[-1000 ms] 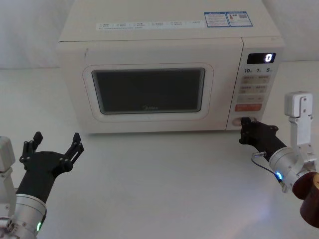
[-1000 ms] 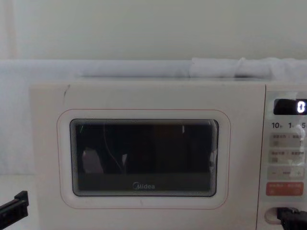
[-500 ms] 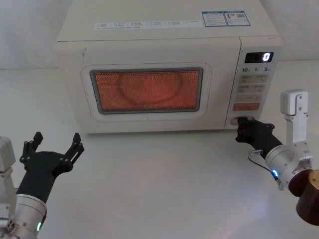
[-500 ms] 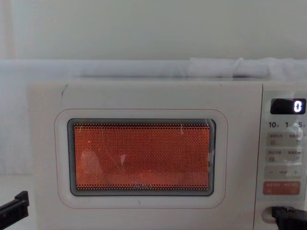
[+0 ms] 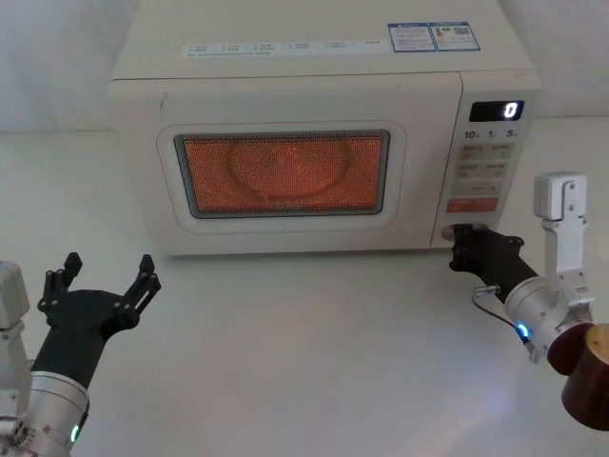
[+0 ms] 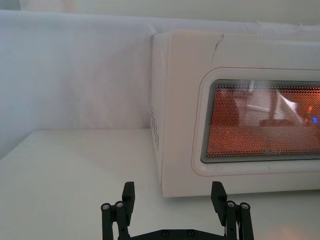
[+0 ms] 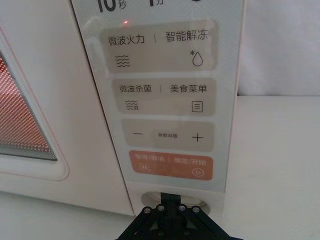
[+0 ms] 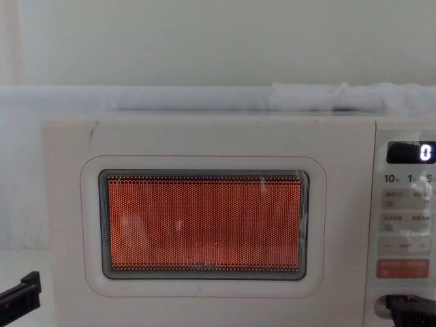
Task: Press the button to open the microwave door with one hand; close the microwave door with the other hand.
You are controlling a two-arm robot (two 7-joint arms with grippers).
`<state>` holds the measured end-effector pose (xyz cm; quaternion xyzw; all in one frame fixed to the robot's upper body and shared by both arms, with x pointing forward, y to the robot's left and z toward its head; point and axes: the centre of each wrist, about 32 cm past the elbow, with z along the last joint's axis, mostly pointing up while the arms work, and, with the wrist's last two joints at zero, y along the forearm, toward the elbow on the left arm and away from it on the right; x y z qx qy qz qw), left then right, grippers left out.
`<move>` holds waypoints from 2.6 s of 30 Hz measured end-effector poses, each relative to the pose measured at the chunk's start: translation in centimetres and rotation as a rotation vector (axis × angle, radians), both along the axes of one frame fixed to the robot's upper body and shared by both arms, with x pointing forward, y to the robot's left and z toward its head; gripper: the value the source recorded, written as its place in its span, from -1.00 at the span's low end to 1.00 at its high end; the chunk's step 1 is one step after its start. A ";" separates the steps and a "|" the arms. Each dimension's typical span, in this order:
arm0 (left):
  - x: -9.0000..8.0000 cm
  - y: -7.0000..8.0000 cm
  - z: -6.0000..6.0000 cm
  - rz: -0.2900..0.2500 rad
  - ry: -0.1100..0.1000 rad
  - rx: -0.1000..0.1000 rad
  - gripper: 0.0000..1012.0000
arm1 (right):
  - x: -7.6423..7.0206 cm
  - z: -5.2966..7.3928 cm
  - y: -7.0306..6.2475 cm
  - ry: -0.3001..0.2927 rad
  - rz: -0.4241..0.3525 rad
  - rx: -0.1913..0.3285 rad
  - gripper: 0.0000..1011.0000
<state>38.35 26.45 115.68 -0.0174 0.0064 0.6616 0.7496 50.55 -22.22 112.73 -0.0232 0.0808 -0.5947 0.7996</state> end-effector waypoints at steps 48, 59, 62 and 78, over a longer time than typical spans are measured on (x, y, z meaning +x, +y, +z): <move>0.0 0.0 0.0 0.000 0.000 0.000 0.98 | -3.4 1.2 -1.9 0.003 -0.023 -0.031 -1.00; 0.0 0.0 0.0 0.000 0.000 0.000 0.98 | -5.6 3.3 -3.5 -0.035 -0.033 -0.046 -1.00; 0.0 0.0 0.0 0.000 0.000 0.000 0.98 | -6.2 3.8 -4.2 -0.042 -0.051 -0.053 -1.00; 0.0 0.0 0.0 0.000 0.000 0.000 0.98 | -7.9 5.6 -8.7 -0.104 -0.194 -0.096 -1.00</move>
